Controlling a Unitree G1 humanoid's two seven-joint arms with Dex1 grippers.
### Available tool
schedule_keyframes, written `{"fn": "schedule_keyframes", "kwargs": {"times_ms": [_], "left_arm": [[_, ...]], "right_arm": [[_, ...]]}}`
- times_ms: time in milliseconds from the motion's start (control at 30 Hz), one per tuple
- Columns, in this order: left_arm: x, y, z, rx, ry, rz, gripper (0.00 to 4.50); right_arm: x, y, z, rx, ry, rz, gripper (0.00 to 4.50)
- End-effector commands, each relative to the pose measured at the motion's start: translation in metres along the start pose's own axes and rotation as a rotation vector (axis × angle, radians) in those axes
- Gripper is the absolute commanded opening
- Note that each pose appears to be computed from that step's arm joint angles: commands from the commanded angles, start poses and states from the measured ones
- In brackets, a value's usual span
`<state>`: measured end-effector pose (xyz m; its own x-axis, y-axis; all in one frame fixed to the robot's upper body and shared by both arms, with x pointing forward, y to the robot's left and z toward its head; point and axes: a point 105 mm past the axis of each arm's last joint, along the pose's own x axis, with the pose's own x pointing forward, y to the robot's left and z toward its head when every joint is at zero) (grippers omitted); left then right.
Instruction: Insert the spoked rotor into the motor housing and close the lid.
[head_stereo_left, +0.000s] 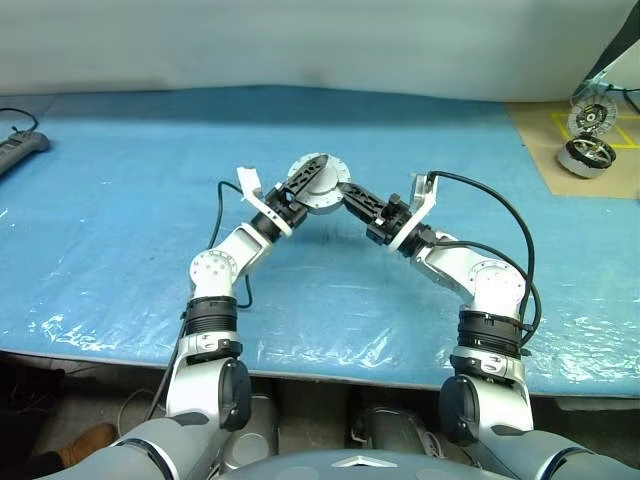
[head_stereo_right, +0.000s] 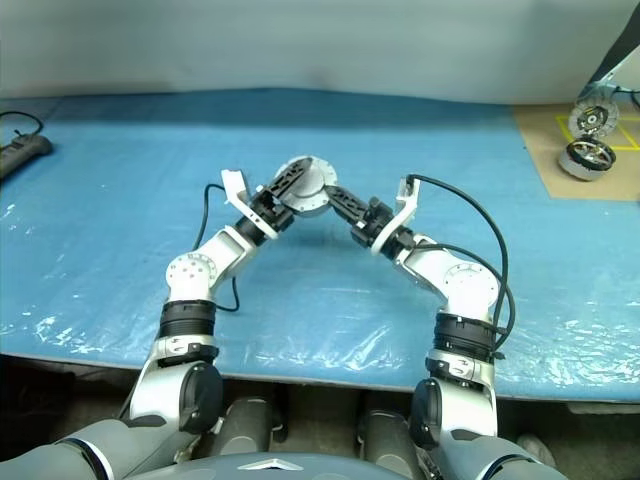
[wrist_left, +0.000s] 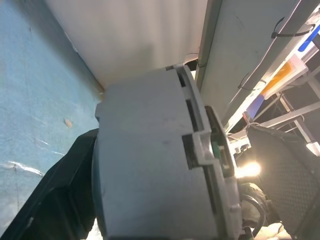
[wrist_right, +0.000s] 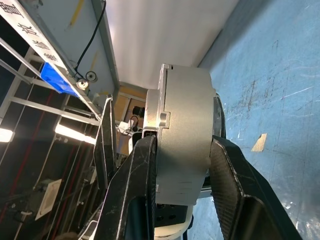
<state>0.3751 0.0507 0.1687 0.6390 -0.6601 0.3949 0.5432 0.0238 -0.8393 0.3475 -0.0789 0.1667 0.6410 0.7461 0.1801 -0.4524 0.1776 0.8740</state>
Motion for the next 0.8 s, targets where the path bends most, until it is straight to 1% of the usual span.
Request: {"fn": "schedule_keyframes", "kwargs": {"times_ms": [33, 100, 133, 300, 433, 533, 600, 700, 767, 800], "left_arm": [[0.0, -0.007, -0.002, 0.022, 0.009, -0.03, 3.59], [-0.001, -0.007, -0.001, 0.025, 0.002, -0.036, 2.88], [-0.001, -0.006, -0.001, 0.03, -0.001, -0.031, 2.62], [-0.004, 0.006, 0.002, 0.044, -0.003, 0.026, 2.61], [-0.003, -0.004, 0.008, 0.024, -0.036, -0.039, 2.61], [0.002, 0.002, 0.006, 0.045, -0.015, 0.015, 2.61], [0.004, 0.003, 0.007, 0.051, -0.015, 0.025, 2.61], [0.006, 0.002, 0.01, 0.056, -0.029, 0.02, 2.61], [0.006, 0.004, 0.01, 0.084, -0.022, 0.036, 2.61], [0.006, 0.006, 0.011, 0.091, -0.026, 0.047, 2.61]], "right_arm": [[0.003, 0.024, 0.007, -0.03, -0.024, 0.105, 1.16], [0.004, 0.024, 0.007, -0.03, -0.022, 0.104, 1.16], [0.004, 0.024, 0.007, -0.03, -0.021, 0.103, 1.16], [0.005, 0.024, 0.006, -0.031, -0.016, 0.101, 1.16], [0.006, 0.022, 0.006, -0.047, -0.017, 0.083, 1.16], [0.007, 0.016, 0.014, -0.039, -0.08, 0.037, 1.16], [0.007, 0.016, 0.014, -0.048, -0.09, 0.027, 1.16], [0.007, 0.021, 0.021, -0.148, -0.144, 0.041, 1.16], [0.006, 0.026, 0.021, -0.134, -0.152, 0.092, 1.92], [0.006, 0.024, 0.02, -0.126, -0.141, 0.078, 2.22]]}}
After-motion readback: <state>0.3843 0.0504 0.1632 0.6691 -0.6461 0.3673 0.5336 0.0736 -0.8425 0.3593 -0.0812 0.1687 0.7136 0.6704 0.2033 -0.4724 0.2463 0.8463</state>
